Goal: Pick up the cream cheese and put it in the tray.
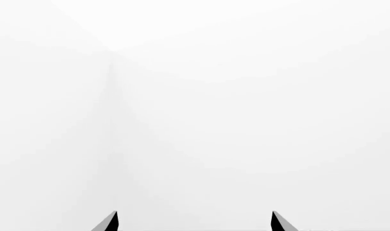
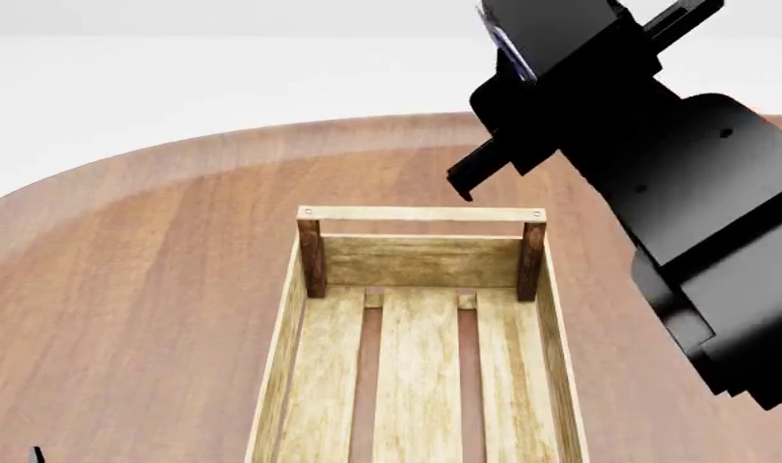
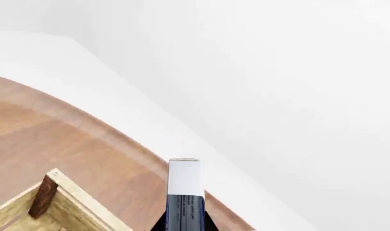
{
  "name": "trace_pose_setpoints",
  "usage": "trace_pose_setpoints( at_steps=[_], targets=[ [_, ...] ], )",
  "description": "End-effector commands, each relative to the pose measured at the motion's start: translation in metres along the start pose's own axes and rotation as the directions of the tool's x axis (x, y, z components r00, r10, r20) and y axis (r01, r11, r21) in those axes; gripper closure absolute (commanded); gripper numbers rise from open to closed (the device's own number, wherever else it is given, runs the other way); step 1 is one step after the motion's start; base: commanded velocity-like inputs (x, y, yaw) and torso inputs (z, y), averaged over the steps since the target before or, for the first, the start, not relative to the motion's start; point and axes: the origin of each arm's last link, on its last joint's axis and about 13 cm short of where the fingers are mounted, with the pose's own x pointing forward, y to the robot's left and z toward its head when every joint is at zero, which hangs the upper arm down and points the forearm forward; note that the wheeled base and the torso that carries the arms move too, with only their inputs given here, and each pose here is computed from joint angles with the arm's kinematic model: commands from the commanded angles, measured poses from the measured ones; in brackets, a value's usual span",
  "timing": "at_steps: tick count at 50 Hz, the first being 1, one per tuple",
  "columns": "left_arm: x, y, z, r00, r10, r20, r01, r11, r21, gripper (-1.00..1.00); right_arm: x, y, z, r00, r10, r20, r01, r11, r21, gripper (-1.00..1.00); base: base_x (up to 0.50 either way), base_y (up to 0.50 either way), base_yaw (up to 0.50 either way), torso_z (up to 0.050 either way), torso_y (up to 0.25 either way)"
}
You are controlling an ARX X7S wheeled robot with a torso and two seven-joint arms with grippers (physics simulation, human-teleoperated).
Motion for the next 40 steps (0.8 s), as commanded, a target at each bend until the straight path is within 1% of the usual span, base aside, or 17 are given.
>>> trace_pose_setpoints(
  at_steps=[1,5,7,9,10,20,21,25,26,27,29,33,36,38,40],
  targets=[
    [0.0,-0.001,0.0,1.0,-0.003,-0.004,0.003,1.0,0.004,-1.0,-0.007,-0.001,0.014,0.967,0.233,0.099,-0.242,0.965,0.096,1.0,0.0,0.0,0.0,0.0,0.0],
    [0.0,0.0,0.001,1.0,-0.003,-0.001,0.003,1.0,0.001,-1.0,-0.006,0.001,0.014,0.959,0.255,0.127,-0.269,0.957,0.111,1.0,0.0,0.0,0.0,0.0,0.0],
    [-0.001,0.0,0.001,1.0,0.0,0.001,0.0,1.0,-0.001,-1.0,-0.006,0.002,0.013,0.946,0.289,0.145,-0.308,0.942,0.132,1.0,0.0,0.0,0.0,0.0,0.0],
    [-0.001,0.0,0.001,1.0,0.002,0.002,-0.002,1.0,-0.001,-1.0,-0.005,0.003,0.012,0.944,0.298,0.142,-0.317,0.939,0.137,1.0,0.0,0.0,0.0,0.0,0.0],
    [-0.001,0.0,0.001,1.0,0.003,0.003,-0.003,1.0,-0.002,-1.0,-0.006,0.005,0.011,0.934,0.327,0.143,-0.347,0.926,0.147,1.0,0.0,0.0,0.0,0.0,0.0],
    [0.0,0.0,0.0,1.0,0.006,-0.002,-0.006,1.0,-0.008,-1.0,-0.006,0.007,0.009,0.915,0.366,0.168,-0.393,0.903,0.173,1.0,0.0,0.0,0.0,0.0,0.001],
    [0.0,0.0,0.0,1.0,0.003,-0.005,-0.003,1.0,-0.008,-1.0,-0.005,0.006,0.008,0.913,0.369,0.173,-0.399,0.897,0.192,1.0,0.0,0.0,0.0,0.0,0.0],
    [0.0,0.0,-0.001,1.0,-0.001,-0.007,0.001,1.0,-0.009,-1.0,-0.005,0.005,0.008,0.91,0.372,0.184,-0.406,0.89,0.208,1.0,0.0,0.0,0.0,0.004,0.0],
    [0.0,0.0,0.0,1.0,0.0,-0.007,0.0,1.0,-0.009,-1.0,-0.005,0.005,0.007,0.903,0.387,0.187,-0.423,0.876,0.232,1.0,0.0,0.0,0.0,0.0,0.0],
    [0.0,0.0,0.0,1.0,0.0,-0.007,0.0,1.0,-0.009,-1.0,-0.005,0.005,0.007,0.903,0.387,0.187,-0.423,0.876,0.232,1.0,0.0,0.0,0.0,0.0,0.0],
    [0.0,0.001,0.0,1.0,0.002,-0.005,-0.002,1.0,-0.011,-1.0,-0.004,0.006,0.004,0.896,0.406,0.18,-0.441,0.862,0.25,1.0,0.0,0.0,0.0,0.0,0.0],
    [-0.001,0.001,0.002,1.0,0.003,0.002,-0.003,1.0,-0.009,-1.0,-0.003,0.007,0.001,0.891,0.417,0.178,-0.452,0.852,0.264,1.0,0.0,0.0,0.0,0.0,0.0],
    [-0.001,0.002,0.002,1.0,0.005,0.005,-0.005,1.0,-0.01,-1.0,-0.002,0.01,-0.005,0.877,0.45,0.17,-0.481,0.831,0.28,1.0,0.0,0.0,0.0,0.0,0.0],
    [-0.001,0.002,0.002,1.0,-0.002,0.003,0.002,1.0,-0.013,-1.0,0.0,0.012,-0.009,0.874,0.464,0.146,-0.486,0.83,0.272,1.0,0.0,0.0,0.0,0.0,0.0],
    [-0.001,0.001,0.002,1.0,-0.005,0.004,0.005,1.0,-0.01,-1.0,0.001,0.014,-0.011,0.876,0.463,0.136,-0.483,0.837,0.257,1.0,0.0,0.0,0.0,0.0,0.005]
  ],
)
